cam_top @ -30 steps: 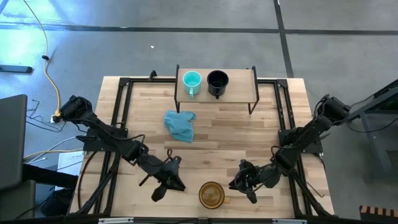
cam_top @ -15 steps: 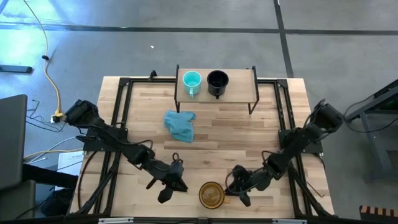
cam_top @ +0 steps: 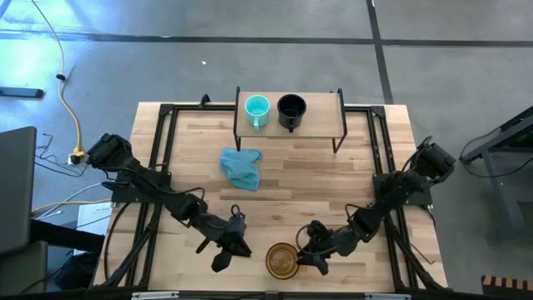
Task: Stack small to large cups/mugs on shelf
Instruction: Put the yellow mug on the shelf
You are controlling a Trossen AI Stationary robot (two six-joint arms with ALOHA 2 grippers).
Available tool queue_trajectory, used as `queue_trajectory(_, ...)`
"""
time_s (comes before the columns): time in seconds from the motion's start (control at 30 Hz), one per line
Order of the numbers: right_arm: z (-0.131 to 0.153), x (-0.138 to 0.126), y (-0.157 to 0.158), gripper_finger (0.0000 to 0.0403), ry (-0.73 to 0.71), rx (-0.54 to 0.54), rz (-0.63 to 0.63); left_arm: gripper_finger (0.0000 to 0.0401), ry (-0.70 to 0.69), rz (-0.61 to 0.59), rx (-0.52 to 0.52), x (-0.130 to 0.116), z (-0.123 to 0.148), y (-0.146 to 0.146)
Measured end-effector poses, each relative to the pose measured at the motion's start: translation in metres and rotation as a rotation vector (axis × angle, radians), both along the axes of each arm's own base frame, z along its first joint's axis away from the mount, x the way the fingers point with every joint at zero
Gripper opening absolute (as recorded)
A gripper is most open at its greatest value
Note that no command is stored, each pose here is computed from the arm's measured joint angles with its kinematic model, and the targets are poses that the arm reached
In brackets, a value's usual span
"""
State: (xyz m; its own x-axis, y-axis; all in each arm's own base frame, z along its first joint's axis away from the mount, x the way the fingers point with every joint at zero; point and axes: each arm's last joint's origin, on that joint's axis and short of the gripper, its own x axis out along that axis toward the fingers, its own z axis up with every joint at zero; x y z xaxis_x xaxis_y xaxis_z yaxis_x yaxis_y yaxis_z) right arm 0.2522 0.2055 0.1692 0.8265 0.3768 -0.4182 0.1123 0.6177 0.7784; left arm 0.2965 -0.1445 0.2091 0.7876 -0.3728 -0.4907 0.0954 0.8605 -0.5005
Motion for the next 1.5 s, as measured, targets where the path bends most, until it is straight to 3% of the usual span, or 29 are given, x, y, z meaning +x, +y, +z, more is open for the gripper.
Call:
queue_trajectory(0.5,0.009,0.002,-0.009,0.0154,-0.007,-0.006,0.061,0.0037,0.001,-0.007,0.004,-0.002,0.000,-0.004)
queue_trajectory(0.83,0.016,-0.021,-0.008,0.0153,0.048,-0.197,0.162,0.0037,0.003,-0.004,0.002,-0.002,0.000,-0.003)
queue_trajectory(1.07,0.016,-0.033,0.003,0.0153,0.000,-0.305,0.168,0.0037,0.011,0.003,-0.007,-0.002,-0.001,-0.003)
queue_trajectory(1.5,-0.001,-0.024,0.019,0.0153,-0.018,-0.415,0.220,0.0037,0.004,0.031,0.006,-0.001,-0.001,-0.002)
